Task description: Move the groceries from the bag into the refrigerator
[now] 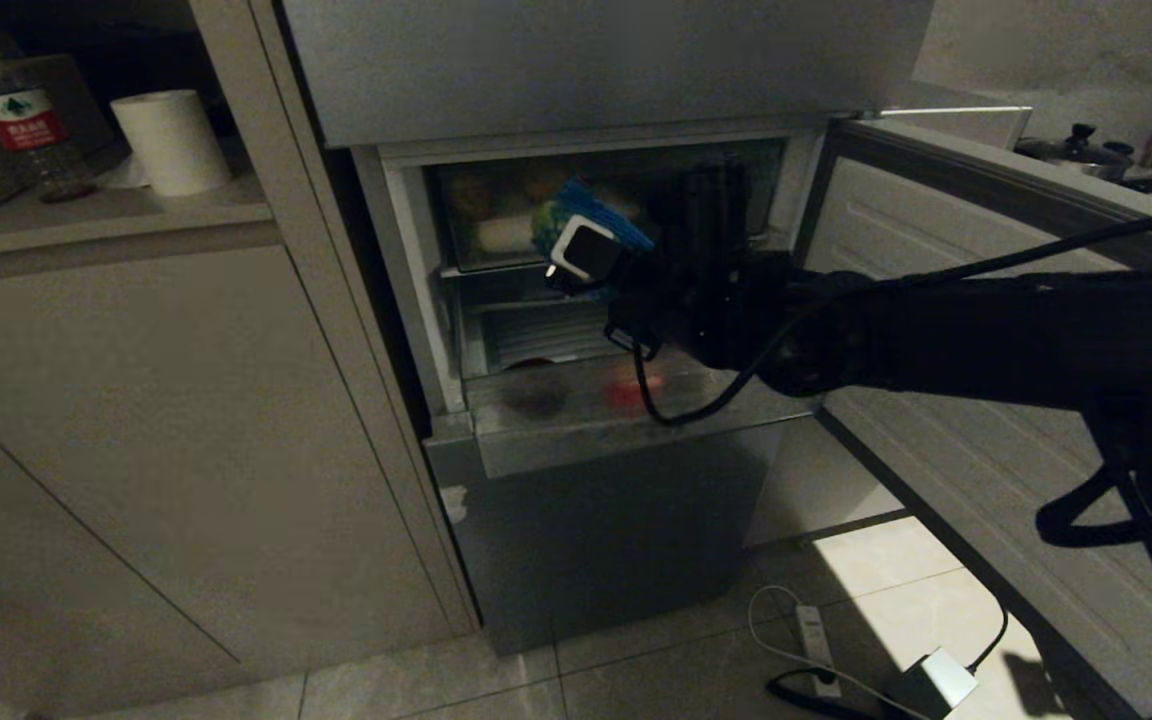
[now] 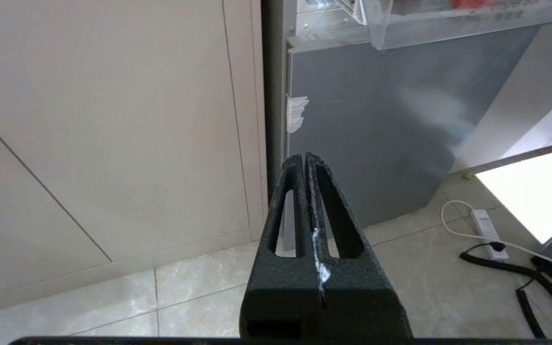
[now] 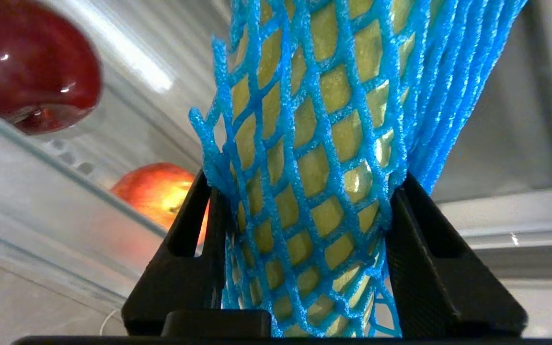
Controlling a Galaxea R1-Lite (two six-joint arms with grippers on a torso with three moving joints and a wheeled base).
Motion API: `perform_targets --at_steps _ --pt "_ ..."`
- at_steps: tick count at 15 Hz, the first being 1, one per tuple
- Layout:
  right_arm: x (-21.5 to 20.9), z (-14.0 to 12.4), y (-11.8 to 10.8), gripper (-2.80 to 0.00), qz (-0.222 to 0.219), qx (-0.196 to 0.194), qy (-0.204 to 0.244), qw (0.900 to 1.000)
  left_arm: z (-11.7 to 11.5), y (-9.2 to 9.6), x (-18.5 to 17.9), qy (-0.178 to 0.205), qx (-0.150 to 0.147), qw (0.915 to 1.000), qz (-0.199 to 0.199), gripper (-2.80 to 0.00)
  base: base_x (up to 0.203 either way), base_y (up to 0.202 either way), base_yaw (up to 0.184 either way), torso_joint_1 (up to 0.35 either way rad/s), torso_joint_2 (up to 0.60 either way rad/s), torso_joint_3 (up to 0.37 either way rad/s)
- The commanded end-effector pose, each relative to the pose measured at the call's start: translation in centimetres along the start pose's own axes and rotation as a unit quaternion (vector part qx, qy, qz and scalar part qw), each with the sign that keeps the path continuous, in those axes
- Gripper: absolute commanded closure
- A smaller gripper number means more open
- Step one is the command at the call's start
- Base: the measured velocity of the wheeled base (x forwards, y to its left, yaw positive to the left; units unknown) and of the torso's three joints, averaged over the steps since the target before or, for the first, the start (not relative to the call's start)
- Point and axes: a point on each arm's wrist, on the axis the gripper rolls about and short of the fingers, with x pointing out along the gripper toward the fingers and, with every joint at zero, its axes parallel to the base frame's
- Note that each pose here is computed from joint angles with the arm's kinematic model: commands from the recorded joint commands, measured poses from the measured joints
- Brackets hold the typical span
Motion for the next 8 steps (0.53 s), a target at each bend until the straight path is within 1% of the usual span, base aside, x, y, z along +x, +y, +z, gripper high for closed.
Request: perform_targets --at_steps 1,2,3,4,8 --pt "1.3 -0.7 1.1 0.00 -0.003 -0.004 0.003 1.000 0.0 0.0 0.0 0.001 -0.001 1.0000 0.000 0.00 0.000 0.000 0.000 0.000 0.00 0.000" --pt "1.9 -1.0 1.1 0.00 -0.017 -0.003 -0.006 1.000 0.0 0.0 0.0 0.001 -0.001 1.0000 0.000 0.00 0.000 0.000 0.000 0.000 0.00 0.000" --pt "2.4 -1.3 1.0 -0.45 -0.028 -0.006 -0.019 0.999 0.0 0.0 0.0 0.001 -0.001 1.0000 0.000 0.00 0.000 0.000 0.000 0.000 0.00 0.000" --pt "2.8 -1.5 1.0 -2.80 -0.033 -0.010 -0.025 0.999 0.0 0.0 0.0 0.001 -0.001 1.0000 0.000 0.00 0.000 0.000 0.000 0.000 0.00 0.000" --pt "3.0 -1.7 0.9 -2.80 -0.034 -0.009 -0.024 0.999 0.0 0.0 0.0 0.001 -0.001 1.0000 0.000 0.00 0.000 0.000 0.000 0.000 0.00 0.000"
